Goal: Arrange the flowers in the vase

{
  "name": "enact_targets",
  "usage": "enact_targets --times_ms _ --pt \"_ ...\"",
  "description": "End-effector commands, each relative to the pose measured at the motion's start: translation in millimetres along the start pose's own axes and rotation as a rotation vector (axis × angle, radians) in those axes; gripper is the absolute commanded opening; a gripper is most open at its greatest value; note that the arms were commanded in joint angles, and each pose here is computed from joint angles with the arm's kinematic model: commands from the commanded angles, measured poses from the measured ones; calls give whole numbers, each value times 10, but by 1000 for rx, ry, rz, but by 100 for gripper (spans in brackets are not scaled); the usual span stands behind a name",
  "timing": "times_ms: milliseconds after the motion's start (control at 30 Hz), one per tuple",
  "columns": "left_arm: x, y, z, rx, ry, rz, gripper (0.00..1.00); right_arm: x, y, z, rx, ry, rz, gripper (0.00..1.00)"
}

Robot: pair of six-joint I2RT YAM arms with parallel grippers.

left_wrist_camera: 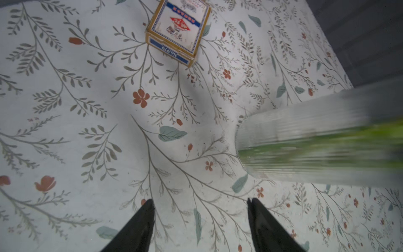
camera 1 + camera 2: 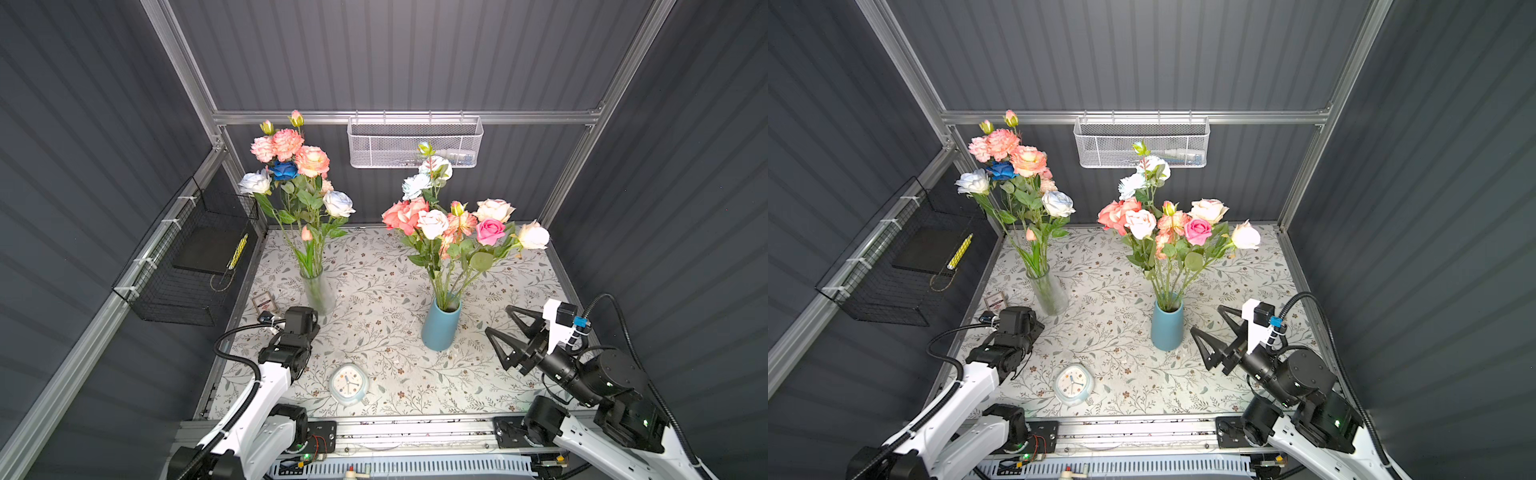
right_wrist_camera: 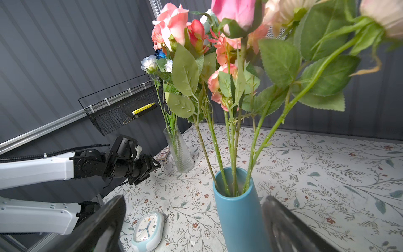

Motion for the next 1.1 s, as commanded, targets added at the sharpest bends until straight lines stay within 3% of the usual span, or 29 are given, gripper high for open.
enact_targets --times_ms 0,67,133,167,400,800,1067 --pt "-136 125 -2 37 -47 87 58 45 -58 -80 -36 -5 -25 99" --pt "-126 213 -47 36 -77 87 48 52 -73 -97 -42 -6 -28 99" --pt "-126 304 -104 37 -101 88 27 59 -80 -106 -44 -7 -30 99" --pt "-115 344 -124 38 -109 83 22 63 -84 -113 -46 -8 -32 99" --pt "-59 666 -264 46 -193 102 1 78 -92 -137 -49 -13 -36 99" --pt "-335 1100 -556 58 -184 221 0 82 -107 -164 -51 -18 -32 99" --pt "-551 1300 -465 136 -147 320 0 72 -86 -200 -53 -31 -15 99"
Point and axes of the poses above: each gripper's point midway between its finger pads, its own y axis out along the fingers, its own x axis along the line the jaws close on, z = x × y, the point moved 1 cm from there along -y, back along the fingers, and after that the axes turned 7 degrees about y, right-handed, at the moved point
